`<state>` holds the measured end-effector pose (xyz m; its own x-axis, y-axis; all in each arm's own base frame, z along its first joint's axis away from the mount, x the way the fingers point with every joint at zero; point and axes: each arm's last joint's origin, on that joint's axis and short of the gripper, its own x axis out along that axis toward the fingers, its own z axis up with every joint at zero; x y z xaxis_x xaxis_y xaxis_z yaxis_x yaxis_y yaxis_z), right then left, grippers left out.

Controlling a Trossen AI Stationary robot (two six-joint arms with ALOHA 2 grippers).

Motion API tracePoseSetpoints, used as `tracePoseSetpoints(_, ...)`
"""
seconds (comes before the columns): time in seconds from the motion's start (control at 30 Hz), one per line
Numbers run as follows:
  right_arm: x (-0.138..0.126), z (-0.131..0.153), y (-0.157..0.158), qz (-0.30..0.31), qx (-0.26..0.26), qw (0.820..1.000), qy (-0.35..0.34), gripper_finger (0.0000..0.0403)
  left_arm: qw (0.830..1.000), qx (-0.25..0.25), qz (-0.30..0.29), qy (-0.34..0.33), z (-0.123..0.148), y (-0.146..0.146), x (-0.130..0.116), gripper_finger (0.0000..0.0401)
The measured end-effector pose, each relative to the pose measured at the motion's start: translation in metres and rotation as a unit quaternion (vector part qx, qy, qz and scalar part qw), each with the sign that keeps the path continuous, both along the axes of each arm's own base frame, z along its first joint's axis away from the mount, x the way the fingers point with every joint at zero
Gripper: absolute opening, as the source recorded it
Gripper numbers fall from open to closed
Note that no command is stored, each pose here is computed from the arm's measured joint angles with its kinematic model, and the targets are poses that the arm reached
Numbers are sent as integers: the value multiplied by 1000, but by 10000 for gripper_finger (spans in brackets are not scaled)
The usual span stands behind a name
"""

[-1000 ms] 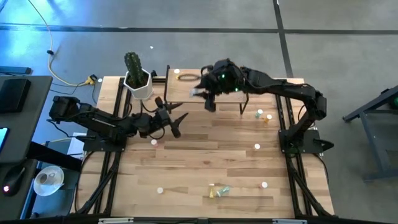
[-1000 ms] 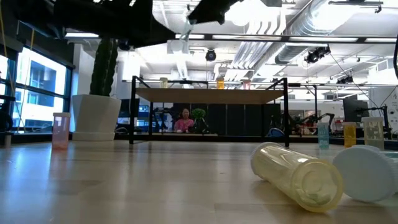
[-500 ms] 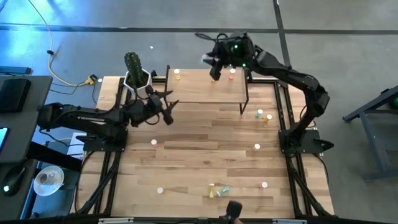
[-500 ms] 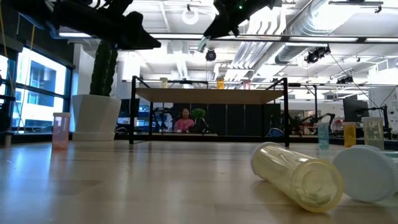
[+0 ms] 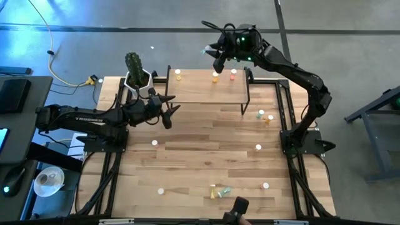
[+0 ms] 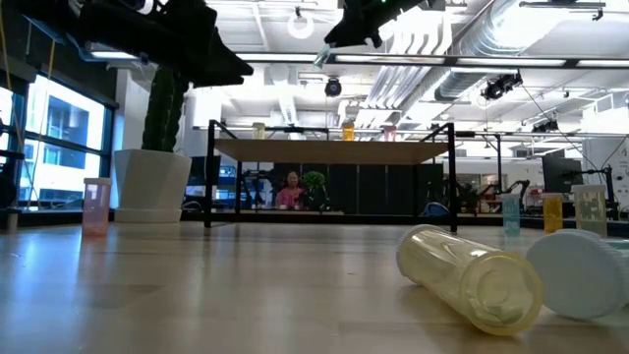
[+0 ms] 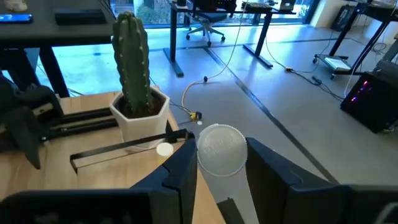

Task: Pick and place medicine bottles onto shelf by color
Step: Put the middle blue pill bottle on the shelf

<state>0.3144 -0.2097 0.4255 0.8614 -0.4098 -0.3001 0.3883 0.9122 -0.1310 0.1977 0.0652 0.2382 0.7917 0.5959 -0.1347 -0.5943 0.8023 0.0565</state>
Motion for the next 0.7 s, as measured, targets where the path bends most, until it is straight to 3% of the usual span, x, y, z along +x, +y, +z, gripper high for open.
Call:
tracePoseSetpoints(0.47, 27, -26, -11, 7, 42, 999, 33, 103, 999, -20, 3, 41, -9, 0, -2, 227)
tracePoseSetpoints(0.7, 52, -37, -19, 14, 84, 991, 99, 103, 999, -20, 3, 42, -9, 0, -2, 227)
